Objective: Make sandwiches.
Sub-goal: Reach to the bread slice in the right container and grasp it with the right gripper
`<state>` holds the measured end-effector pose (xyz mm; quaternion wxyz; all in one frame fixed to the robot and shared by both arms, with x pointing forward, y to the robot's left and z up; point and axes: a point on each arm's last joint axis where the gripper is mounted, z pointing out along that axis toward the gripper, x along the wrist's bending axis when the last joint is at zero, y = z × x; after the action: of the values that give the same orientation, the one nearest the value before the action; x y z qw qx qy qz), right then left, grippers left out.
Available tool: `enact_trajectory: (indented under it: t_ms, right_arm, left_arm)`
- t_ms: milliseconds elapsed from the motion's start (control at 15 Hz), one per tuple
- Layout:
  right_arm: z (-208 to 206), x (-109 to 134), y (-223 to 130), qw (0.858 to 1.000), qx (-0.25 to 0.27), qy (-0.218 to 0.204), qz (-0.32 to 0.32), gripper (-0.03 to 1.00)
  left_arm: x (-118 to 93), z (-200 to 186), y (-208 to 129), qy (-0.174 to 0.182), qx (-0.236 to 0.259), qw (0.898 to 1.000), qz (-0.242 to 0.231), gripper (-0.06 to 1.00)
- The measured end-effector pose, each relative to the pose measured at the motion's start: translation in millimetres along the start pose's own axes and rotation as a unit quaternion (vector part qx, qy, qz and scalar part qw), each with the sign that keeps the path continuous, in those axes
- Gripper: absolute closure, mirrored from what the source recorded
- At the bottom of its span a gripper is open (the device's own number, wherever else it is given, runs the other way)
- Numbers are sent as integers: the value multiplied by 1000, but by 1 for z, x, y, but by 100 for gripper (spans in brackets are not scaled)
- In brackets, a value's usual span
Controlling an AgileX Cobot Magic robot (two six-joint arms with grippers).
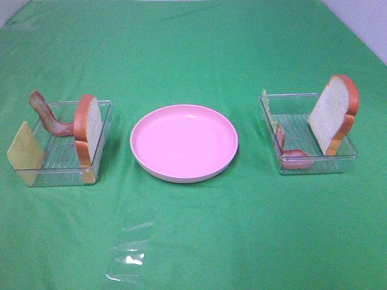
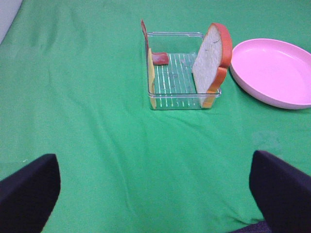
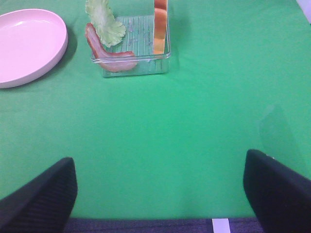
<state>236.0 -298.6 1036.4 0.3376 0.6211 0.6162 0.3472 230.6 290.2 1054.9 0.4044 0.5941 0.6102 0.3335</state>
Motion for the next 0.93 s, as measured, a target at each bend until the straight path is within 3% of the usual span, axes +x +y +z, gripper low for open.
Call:
enact_trajectory:
  t_ms: [667,933]
  right_arm:
    - [0,0,0,1000,0,0,0,8]
    - [6,1,29,1000,24,-1,8,8]
  left_arm:
    - [0,0,0,0,0,1000,0,-3]
    - [0,0,0,0,0,1000,0,-3]
